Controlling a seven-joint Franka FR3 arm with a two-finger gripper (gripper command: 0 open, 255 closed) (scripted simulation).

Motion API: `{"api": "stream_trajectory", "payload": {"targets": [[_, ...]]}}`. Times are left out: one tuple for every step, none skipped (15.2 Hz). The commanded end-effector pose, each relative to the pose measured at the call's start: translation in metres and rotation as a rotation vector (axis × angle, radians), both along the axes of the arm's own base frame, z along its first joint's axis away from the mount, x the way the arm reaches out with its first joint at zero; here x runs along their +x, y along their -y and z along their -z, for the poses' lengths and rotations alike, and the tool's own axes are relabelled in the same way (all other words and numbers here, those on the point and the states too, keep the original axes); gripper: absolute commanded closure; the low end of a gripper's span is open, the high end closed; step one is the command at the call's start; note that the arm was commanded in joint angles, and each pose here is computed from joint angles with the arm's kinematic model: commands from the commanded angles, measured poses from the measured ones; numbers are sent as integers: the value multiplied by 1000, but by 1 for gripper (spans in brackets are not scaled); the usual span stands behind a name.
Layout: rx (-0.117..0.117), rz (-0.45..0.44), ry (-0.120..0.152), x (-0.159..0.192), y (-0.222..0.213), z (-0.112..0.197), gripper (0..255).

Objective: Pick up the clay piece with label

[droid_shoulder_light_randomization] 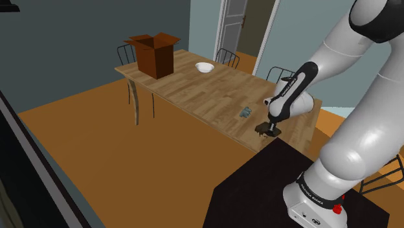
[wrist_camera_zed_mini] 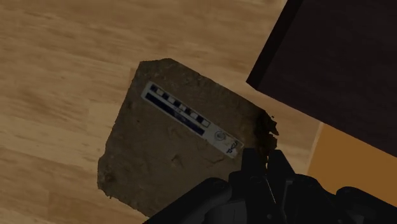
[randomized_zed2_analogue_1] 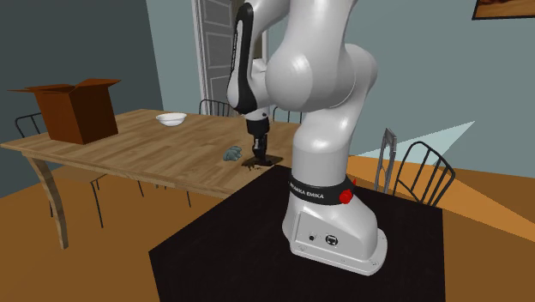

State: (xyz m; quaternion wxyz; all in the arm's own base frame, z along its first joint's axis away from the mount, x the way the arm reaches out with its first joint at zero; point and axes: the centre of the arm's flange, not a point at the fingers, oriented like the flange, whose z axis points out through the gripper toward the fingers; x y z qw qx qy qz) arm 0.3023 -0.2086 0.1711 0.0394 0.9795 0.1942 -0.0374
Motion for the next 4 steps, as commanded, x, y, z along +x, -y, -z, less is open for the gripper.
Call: {"api": "stream_trajectory", "payload": {"targets": [[0,0,-1,0,1,-10,255],[0,0,-1,0,1,-15,255],[0,0,-1,0,1,-16,255],[0,0,-1,0,1,-16,255]]}}
